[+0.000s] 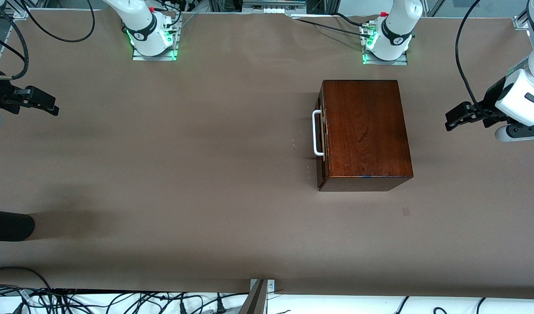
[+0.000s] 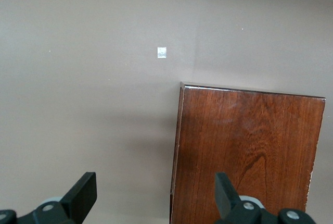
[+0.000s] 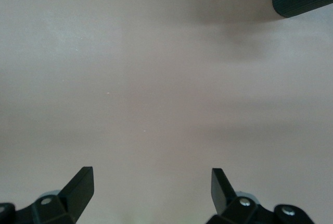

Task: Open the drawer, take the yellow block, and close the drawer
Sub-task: 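Move the left gripper off its rest toward the wooden box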

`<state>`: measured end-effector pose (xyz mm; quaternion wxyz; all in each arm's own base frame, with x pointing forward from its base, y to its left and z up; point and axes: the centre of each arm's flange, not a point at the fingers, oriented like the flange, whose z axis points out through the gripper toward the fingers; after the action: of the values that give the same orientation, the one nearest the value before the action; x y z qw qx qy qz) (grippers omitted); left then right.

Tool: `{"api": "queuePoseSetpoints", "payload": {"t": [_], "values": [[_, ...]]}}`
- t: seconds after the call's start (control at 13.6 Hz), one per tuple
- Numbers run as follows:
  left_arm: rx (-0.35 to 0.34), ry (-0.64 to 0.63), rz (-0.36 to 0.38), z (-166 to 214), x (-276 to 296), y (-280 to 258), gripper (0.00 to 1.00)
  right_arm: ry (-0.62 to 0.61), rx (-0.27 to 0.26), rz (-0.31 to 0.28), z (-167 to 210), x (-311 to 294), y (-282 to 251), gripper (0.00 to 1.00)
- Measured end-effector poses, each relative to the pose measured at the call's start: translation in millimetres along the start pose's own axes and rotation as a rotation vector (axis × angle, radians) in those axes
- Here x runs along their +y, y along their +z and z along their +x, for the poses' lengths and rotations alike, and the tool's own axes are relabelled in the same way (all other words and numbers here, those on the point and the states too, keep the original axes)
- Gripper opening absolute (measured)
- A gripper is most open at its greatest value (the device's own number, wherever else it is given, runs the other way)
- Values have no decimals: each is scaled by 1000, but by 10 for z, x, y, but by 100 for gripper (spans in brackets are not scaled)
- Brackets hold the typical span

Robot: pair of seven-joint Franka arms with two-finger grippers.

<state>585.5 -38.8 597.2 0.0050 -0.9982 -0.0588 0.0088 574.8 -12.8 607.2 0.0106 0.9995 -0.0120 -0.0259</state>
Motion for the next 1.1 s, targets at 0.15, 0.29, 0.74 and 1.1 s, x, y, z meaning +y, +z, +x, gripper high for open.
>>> {"api": "queuePoseSetpoints", "payload": {"t": [0.15,0.29,0.74,1.1], "values": [[0,0,0,0,-2,0,100,0,0,0,0,0,0,100],[0,0,0,0,-2,0,100,0,0,0,0,0,0,100],[0,4,0,-3,18,2,100,0,0,0,0,0,0,100],[-11,23,2,5,134,65,100,0,0,0,0,0,0,100]]}}
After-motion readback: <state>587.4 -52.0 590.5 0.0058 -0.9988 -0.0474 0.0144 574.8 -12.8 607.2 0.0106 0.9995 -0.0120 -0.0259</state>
